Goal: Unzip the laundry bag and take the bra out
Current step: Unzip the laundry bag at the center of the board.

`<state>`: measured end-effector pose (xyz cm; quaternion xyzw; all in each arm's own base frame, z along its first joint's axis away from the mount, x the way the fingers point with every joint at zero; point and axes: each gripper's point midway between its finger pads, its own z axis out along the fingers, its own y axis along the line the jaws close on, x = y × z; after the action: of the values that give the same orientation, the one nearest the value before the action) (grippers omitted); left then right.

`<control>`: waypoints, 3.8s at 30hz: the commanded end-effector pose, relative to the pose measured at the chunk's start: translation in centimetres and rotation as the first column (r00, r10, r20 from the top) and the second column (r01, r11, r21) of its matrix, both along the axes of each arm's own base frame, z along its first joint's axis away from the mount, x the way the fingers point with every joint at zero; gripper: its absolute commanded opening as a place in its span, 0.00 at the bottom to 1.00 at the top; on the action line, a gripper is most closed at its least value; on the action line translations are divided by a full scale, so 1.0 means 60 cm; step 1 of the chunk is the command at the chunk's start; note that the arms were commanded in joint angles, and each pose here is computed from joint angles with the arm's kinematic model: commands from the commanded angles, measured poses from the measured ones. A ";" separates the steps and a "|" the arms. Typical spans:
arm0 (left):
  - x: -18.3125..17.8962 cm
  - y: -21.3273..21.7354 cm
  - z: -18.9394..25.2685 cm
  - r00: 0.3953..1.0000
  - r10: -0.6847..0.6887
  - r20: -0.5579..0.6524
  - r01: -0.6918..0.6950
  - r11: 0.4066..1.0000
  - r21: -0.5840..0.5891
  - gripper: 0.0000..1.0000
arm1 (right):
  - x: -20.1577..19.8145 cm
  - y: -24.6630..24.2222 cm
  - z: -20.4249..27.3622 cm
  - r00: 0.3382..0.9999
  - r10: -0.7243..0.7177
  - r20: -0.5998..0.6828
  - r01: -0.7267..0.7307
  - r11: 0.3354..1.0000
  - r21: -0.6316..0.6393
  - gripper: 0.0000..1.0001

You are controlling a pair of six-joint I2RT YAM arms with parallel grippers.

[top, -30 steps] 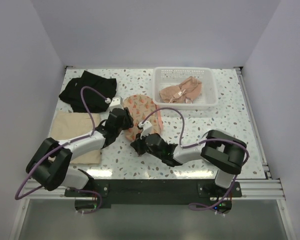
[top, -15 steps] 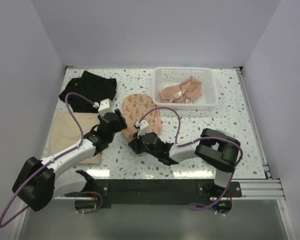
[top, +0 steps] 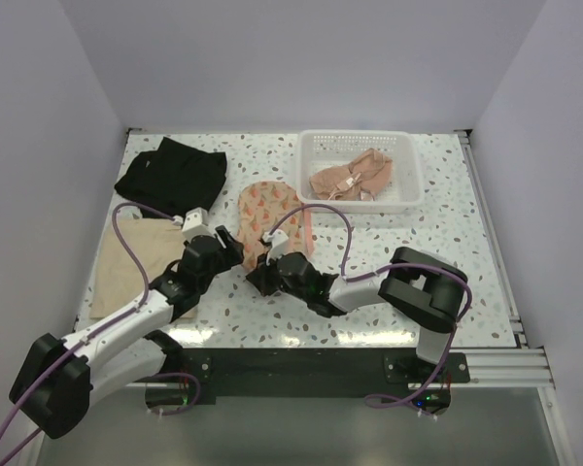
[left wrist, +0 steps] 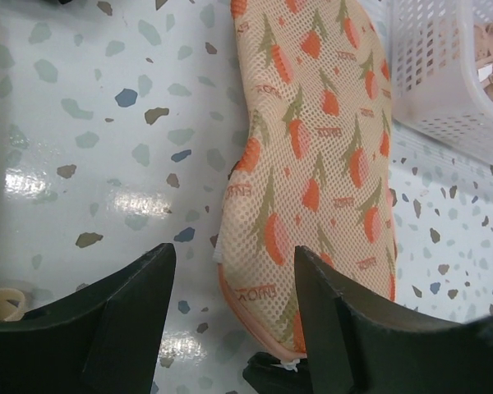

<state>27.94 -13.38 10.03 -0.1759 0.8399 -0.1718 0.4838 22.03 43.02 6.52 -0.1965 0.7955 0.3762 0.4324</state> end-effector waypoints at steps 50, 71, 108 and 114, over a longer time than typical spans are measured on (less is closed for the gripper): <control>0.058 0.011 0.054 0.991 0.092 0.098 -0.099 0.993 0.063 0.00 | -0.050 -0.036 -0.027 0.996 0.067 -0.064 -0.065 0.997 0.039 0.00; 0.051 0.007 0.049 0.996 0.041 0.084 -0.049 0.994 0.095 0.00 | -0.028 -0.115 -0.053 0.992 -0.116 -0.051 0.113 0.992 -0.059 0.00; 0.021 0.068 0.011 0.988 0.156 0.013 -0.155 0.963 0.219 0.67 | -0.065 0.075 0.022 0.982 0.186 0.037 -0.186 0.982 -0.014 0.00; -0.015 0.126 0.017 0.961 0.274 0.017 -0.268 0.923 0.276 0.78 | -0.054 0.082 0.014 0.982 0.185 0.024 -0.185 0.983 -0.013 0.00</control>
<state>27.87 -8.74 9.69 -0.1762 0.8495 -0.0293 0.4965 18.19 46.76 5.78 -0.2745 0.7843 0.3919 0.3947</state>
